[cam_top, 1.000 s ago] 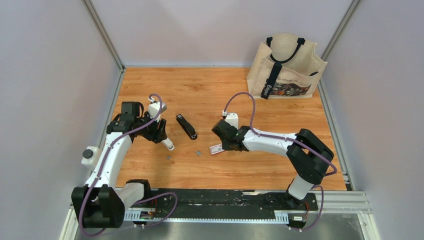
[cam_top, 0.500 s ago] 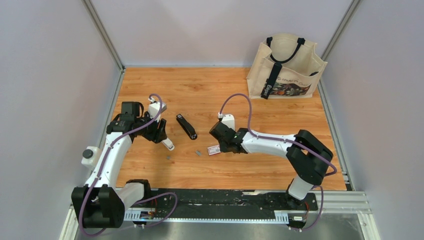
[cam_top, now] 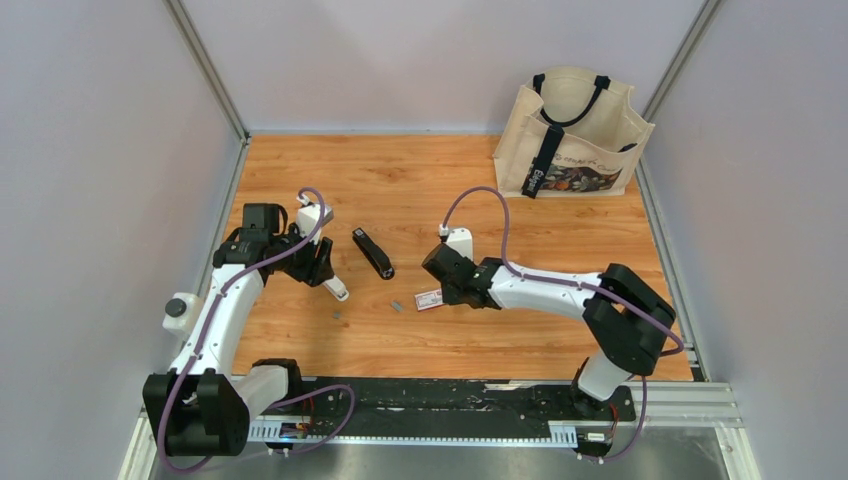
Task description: Unload the staples from the stapler
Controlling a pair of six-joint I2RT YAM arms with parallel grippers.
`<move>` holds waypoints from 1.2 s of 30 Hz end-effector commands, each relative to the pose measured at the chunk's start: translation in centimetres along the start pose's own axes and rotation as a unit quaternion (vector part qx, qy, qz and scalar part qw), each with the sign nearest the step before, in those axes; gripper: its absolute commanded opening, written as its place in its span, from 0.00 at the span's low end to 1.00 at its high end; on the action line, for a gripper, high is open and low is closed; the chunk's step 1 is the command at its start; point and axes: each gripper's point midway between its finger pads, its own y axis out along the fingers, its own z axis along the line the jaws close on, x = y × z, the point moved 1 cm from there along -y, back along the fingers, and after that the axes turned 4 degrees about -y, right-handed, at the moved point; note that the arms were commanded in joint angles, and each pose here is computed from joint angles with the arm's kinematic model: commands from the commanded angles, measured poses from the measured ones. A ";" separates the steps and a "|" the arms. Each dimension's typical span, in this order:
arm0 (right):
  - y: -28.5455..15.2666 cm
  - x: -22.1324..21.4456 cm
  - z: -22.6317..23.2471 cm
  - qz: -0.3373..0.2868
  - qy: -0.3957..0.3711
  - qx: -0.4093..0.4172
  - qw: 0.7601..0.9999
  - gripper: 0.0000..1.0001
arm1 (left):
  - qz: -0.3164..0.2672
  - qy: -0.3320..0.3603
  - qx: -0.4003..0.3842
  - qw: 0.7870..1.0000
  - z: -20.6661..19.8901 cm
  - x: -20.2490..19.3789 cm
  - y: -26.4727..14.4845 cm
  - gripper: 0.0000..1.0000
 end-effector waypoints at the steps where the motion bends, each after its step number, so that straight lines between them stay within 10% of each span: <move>1: -2.0 1.8 0.2 -0.044 0.020 0.019 0.999 0.16 | -0.006 0.019 -0.005 1.000 0.0 0.2 0.1 0.59; 21: -1.8 -0.6 0.7 0.014 -0.009 0.035 0.999 0.00 | -0.021 0.051 -0.026 0.998 -1.7 4.2 0.9 0.60; 36: -2.7 -1.9 0.1 -0.028 0.124 0.079 0.989 0.00 | 0.049 0.175 -0.086 0.980 -9.7 12.6 13.0 0.57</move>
